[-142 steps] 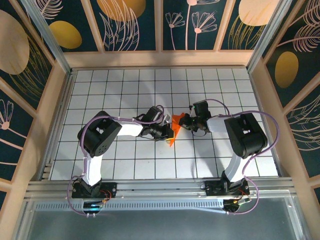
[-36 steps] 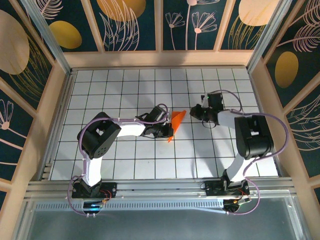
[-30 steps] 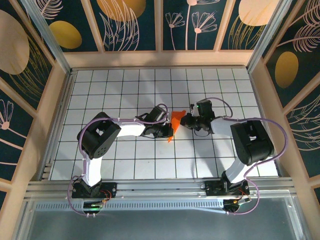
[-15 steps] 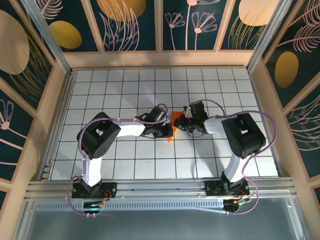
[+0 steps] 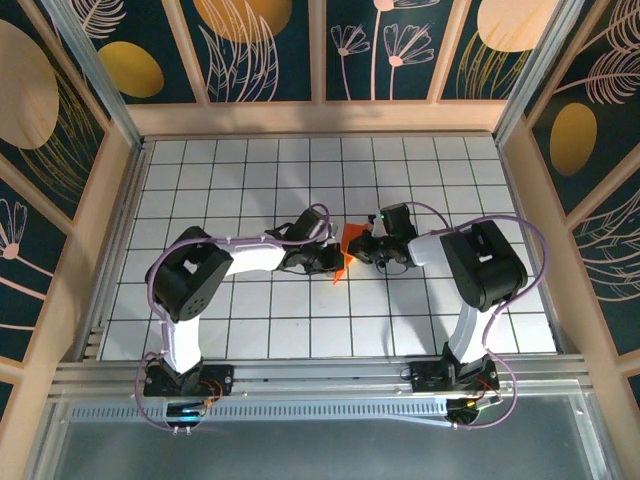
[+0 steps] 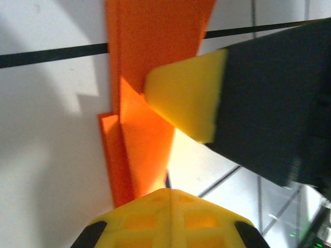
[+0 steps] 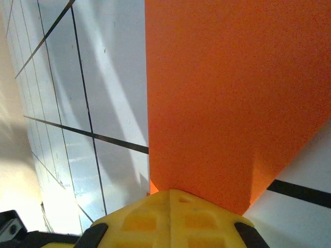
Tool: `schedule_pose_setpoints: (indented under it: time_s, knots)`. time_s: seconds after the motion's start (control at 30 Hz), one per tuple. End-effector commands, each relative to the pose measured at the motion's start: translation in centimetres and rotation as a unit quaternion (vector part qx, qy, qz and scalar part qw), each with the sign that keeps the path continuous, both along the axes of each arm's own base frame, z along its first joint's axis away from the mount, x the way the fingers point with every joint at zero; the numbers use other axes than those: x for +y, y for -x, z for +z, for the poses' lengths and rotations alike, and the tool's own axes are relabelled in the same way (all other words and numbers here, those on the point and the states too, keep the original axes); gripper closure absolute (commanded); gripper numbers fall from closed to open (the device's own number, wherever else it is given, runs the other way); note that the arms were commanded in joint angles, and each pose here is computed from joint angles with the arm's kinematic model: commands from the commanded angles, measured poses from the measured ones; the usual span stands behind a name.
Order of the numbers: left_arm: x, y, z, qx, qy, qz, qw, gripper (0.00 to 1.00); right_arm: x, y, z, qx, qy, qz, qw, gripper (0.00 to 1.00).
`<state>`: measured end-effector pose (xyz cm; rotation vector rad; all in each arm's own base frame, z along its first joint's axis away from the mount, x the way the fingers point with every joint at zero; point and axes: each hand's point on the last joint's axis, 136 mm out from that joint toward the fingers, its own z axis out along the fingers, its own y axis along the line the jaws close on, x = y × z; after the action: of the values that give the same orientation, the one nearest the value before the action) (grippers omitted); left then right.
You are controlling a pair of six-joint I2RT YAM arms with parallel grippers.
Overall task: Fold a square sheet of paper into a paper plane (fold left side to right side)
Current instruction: Fold the wing for the fifth time at the center of the table.
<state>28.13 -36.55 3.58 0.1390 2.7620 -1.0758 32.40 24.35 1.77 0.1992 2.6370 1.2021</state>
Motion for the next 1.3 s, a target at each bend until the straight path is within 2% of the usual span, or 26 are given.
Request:
schedule_pose_setpoints:
  time_s: [0.0, 0.13, 0.63, 1.27]
  knots:
    - [-0.6, 1.0, 2.1, 0.018, 0.043, -0.007, 0.999, 0.99, -2.9, 2.2, -4.6, 0.058, 0.069, -0.012, 0.996, 1.0]
    - [-1.1, 1.7, 2.1, 0.038, 0.066, -0.018, 0.997, 1.0, -2.8, 2.3, -5.0, 0.063, 0.073, -0.004, 0.995, 1.0]
    - [-0.3, 2.2, -1.7, 0.06, 0.027, -0.018, 0.998, 1.0, -3.0, 2.4, -5.6, 0.069, 0.084, -0.004, 0.994, 1.0]
    - [-0.4, 2.8, -2.2, 0.074, 0.043, -0.018, 0.996, 1.0, -3.2, 2.5, -6.0, 0.074, 0.093, -0.003, 0.993, 1.0]
